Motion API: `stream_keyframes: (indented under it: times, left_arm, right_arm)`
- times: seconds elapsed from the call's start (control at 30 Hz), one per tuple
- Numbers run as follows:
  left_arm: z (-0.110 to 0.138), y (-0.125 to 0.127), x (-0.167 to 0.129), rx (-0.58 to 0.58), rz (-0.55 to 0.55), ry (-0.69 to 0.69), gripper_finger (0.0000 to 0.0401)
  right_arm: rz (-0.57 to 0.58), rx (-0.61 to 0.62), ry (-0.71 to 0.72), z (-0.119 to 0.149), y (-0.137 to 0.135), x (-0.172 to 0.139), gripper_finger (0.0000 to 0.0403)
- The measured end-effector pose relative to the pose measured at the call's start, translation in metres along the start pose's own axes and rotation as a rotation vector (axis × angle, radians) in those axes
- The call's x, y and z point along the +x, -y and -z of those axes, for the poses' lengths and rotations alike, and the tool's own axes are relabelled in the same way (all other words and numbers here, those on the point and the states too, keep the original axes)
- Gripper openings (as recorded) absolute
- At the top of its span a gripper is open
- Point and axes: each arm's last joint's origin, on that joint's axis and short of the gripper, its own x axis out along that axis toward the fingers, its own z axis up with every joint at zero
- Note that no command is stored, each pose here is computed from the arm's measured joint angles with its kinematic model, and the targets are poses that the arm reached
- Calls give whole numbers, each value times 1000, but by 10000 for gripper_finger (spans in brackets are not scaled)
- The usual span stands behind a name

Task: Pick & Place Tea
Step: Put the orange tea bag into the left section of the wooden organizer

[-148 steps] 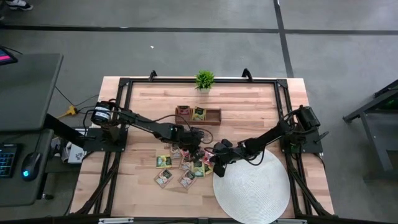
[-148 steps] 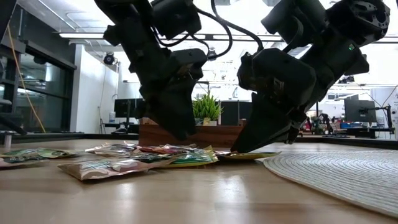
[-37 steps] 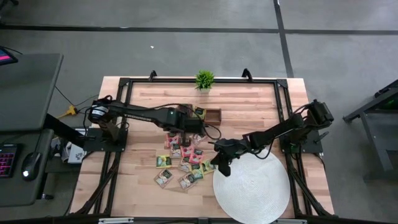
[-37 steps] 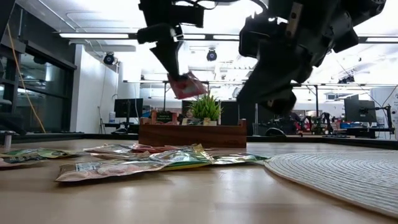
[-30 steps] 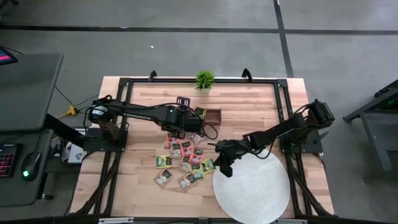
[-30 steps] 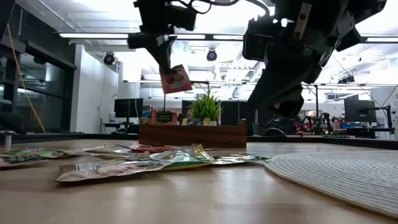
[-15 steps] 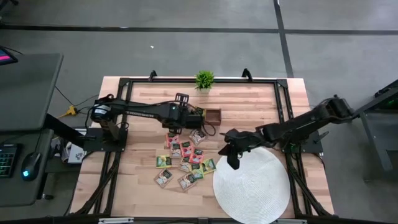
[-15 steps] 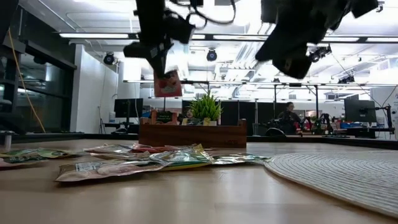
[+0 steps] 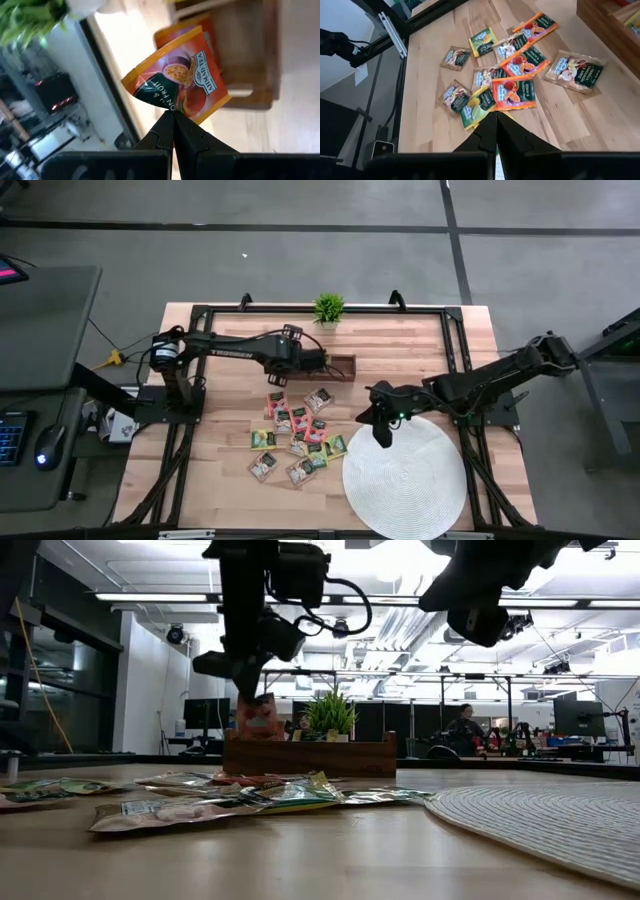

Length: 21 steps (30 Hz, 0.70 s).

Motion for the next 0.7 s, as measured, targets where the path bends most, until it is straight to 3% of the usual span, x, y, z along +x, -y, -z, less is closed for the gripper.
stream_keyframes:
  times: [0.23,0.7]
  left_arm:
    - [-6,-2,3,9,-18,63,0]
    - [-9,3,9,54,12,40,0]
  right_arm:
    - [2,-3,1,0,0,0,5]
    - [10,-12,-9,1,1,0,2]
